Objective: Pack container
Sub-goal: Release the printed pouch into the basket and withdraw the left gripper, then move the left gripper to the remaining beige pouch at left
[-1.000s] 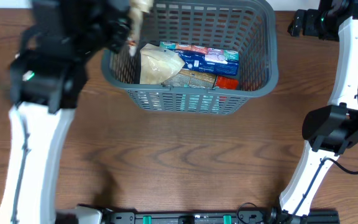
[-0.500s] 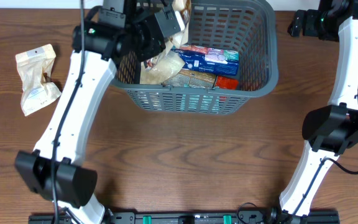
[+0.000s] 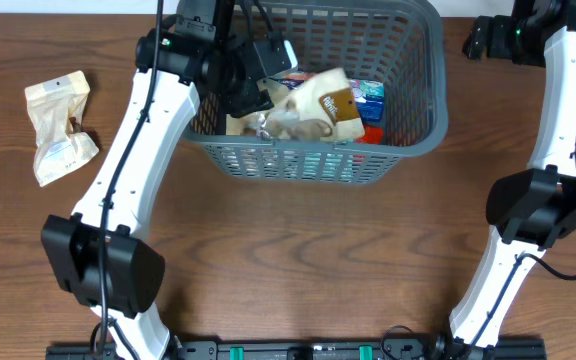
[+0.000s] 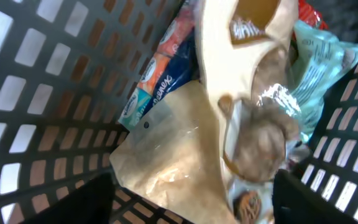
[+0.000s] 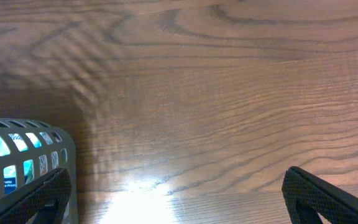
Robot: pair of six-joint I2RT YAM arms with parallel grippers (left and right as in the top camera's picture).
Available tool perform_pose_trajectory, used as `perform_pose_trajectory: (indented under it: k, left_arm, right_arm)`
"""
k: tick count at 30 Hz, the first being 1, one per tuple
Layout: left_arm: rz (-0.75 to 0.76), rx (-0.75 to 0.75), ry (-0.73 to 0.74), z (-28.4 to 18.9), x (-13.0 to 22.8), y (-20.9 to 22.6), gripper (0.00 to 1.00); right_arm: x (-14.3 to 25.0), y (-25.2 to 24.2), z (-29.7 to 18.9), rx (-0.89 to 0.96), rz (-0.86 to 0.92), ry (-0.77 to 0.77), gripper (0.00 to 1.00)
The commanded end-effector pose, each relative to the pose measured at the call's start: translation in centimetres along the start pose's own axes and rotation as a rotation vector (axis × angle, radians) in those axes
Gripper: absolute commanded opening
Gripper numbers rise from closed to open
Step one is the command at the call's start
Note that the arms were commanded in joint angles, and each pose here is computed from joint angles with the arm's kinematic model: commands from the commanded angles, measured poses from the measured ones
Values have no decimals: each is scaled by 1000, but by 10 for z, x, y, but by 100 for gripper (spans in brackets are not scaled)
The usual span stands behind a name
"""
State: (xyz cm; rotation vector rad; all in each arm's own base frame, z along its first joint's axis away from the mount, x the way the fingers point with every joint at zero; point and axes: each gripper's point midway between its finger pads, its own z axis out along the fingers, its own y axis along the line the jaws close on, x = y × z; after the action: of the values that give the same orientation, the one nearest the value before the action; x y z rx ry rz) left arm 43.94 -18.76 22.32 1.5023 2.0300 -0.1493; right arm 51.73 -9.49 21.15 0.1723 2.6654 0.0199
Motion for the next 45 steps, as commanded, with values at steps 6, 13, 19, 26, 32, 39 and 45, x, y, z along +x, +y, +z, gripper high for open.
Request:
perform_pose_trajectory:
  k: [6,13,19,26,32,39,45]
  left_arm:
    - [-95,-363,-58,-119,-24,30,88]
    - [-340,-799,-178,-265,-9,55,99]
    - [-759,-955,-173,-311,67,72,99]
    - [-1111,-1017,50,-287,184,107,99]
    - [-1263,-964,234,-235,269,133,99]
    - [-1361,-867,383,-167,338,143,99]
    - [-1394,-788,476,-111,380,144,99]
  right_arm:
    - [-3,2,0,-8,-12,-13,99]
    - [-5,1,0,-7,-12,-21,99]
    - [-5,2,0,-7,-12,-21,99]
    - [-3,2,0,-8,-11,-12,99]
    - [3,2,0,-9,-9,10,99]
    - [5,3,0,-11,-9,22,99]
    - [6,4,0,-11,10,23,99]
